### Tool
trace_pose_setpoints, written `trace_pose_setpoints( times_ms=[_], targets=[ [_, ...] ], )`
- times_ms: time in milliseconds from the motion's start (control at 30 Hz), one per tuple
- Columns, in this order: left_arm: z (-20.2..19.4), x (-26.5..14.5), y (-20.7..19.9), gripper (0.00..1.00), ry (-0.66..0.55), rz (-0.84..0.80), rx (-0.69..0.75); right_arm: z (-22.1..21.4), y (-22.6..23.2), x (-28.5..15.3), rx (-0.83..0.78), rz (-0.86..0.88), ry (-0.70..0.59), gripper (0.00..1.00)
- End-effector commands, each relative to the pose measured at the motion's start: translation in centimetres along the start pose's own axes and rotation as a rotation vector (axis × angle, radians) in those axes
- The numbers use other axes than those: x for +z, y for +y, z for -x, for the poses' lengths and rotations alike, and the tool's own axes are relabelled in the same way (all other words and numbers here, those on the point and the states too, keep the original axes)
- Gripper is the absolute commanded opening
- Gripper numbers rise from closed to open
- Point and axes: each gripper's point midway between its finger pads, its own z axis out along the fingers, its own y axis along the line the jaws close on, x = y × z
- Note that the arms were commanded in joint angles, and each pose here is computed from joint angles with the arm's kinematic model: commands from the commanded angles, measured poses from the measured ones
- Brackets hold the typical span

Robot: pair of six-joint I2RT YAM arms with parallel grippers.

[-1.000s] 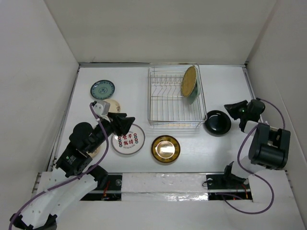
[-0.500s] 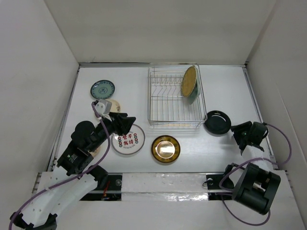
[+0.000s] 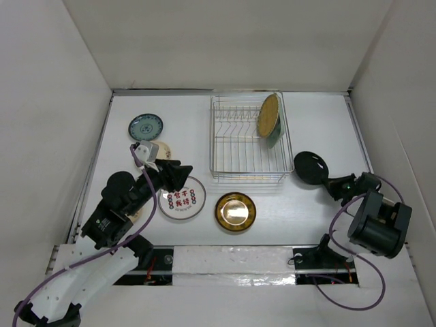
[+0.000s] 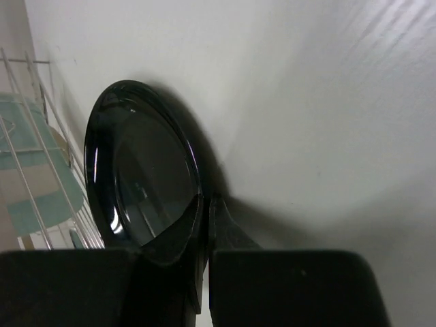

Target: Load the plates into the dish rack

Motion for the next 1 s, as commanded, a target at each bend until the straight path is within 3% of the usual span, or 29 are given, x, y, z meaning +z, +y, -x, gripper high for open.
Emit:
trace_pose_setpoints(
  times_ms=[0, 67, 100, 133, 233, 267, 367, 400, 500, 533, 633, 800, 967],
  targets=[
    [0.5, 0.3, 0.1, 0.45, -0.021, 0.007, -0.004, 0.4, -1.3, -0.8, 0.063, -0.06, -0.041, 0.0],
    [0.5, 0.4, 0.2, 0.45, -0.023, 0.011, -0.004, 3.3, 2.0, -2.7, 0.01, 0.0, -0.161, 0.0],
    [0.5, 0.4, 0.2, 0.45, -0.021, 0.012, -0.002, 4.2, 1.9, -3.8, 0.013, -0.049, -0.213, 0.0],
    [0.5, 0.5, 0.2, 0.45, -0.019, 0.013, -0.002, 7.3, 6.7, -6.6, -0.062, 0.05, -0.348, 0.0],
    [0.3, 0.6, 0.3, 0.45, -0.011, 0.015, -0.001, 10.1, 12.4, -12.0, -0.195, 0.094, -0.556, 0.0],
    [0.3, 0.6, 0.2, 0.45, -0.011, 0.014, -0.001, 11.5, 17.0, -15.6, -0.277, 0.18, -0.655, 0.0],
    [0.4, 0.7, 0.4, 0.45, -0.011, 0.019, 0.0, 11.2, 24.3, -17.7, -0.426, 0.236, -0.656, 0.0],
    [0.3, 0.8, 0.4, 0.45, -0.008, 0.016, 0.0, 9.2, 26.2, -17.0, -0.48, 0.249, -0.593, 0.0],
    [0.3, 0.8, 0.7, 0.45, -0.007, 0.026, -0.003, 8.1, 30.9, -15.9, -0.617, 0.183, -0.574, 0.0],
    [0.4, 0.8, 0.9, 0.45, -0.011, 0.038, -0.003, 5.6, 32.9, -15.4, -0.671, 0.201, -0.533, 0.0],
    [0.5, 0.8, 1.4, 0.45, -0.017, 0.062, -0.008, 3.3, 36.5, -13.0, -0.828, 0.079, -0.499, 0.0],
    [0.4, 0.8, 1.4, 0.45, -0.012, 0.062, -0.01, 0.4, 39.2, -9.6, -1.043, -0.141, -0.475, 0.0],
    [0.3, 1.0, 1.5, 0.45, -0.009, 0.065, -0.012, -1.3, 41.7, -6.9, -1.114, -0.276, -0.539, 0.0]
  ],
)
